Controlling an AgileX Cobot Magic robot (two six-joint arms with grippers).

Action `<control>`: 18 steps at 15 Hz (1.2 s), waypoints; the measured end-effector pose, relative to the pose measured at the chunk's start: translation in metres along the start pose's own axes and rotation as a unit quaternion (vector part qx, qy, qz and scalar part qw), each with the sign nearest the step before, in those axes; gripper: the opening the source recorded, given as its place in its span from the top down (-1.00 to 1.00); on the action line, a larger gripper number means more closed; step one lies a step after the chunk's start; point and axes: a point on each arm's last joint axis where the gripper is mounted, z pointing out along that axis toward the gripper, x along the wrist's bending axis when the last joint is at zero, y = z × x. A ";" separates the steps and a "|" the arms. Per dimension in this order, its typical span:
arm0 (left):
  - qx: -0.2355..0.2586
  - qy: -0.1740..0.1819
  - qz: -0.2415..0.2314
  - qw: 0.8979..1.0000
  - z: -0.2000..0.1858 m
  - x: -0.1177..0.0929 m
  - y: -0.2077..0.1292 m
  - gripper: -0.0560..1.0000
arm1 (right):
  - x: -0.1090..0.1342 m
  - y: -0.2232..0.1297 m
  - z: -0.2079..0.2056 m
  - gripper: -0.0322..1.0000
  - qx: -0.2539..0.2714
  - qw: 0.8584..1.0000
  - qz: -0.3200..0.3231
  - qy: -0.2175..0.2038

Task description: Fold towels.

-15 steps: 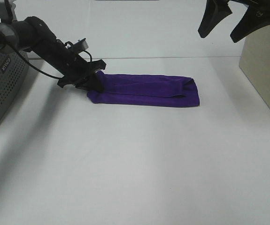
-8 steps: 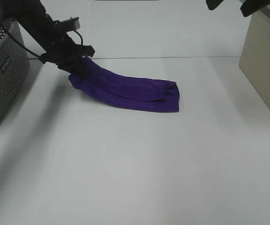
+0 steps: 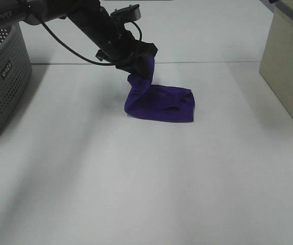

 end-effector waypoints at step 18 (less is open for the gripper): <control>-0.051 -0.077 -0.005 0.996 0.062 -0.077 -0.007 -0.50 | 0.004 0.000 -0.002 -0.59 -0.006 1.000 -0.014 0.017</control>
